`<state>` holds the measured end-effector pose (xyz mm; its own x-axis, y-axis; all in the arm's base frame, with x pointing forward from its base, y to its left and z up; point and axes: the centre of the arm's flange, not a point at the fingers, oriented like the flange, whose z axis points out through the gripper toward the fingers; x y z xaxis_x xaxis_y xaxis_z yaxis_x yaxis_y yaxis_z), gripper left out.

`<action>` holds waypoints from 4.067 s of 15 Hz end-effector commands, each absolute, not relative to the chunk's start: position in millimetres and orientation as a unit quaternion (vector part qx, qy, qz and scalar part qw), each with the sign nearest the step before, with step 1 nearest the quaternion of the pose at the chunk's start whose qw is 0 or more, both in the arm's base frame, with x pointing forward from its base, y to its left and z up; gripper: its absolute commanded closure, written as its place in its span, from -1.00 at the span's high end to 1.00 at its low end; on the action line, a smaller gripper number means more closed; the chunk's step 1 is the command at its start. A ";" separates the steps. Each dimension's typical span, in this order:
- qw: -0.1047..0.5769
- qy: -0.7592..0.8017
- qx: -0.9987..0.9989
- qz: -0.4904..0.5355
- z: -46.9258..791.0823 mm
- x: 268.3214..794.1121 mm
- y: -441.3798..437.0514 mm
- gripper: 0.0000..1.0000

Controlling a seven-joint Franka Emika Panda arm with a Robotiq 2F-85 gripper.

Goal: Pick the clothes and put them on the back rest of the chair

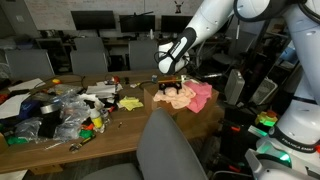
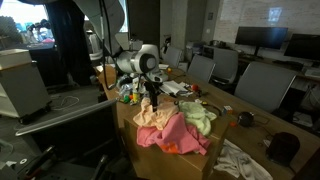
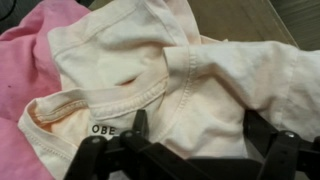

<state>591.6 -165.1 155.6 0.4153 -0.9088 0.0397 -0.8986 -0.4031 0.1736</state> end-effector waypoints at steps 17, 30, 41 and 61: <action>0.072 -0.543 0.836 -0.022 194.6 571.5 -150.5 -0.98; -0.010 -0.447 0.894 0.025 397.7 549.6 -60.8 -0.95; 0.071 -0.256 0.962 0.059 520.4 522.0 79.3 -0.95; 0.110 0.121 0.984 -0.066 473.1 451.9 273.3 -0.95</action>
<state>451.4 268.5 486.8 0.9811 0.1750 -0.0826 0.1884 -0.9611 0.2021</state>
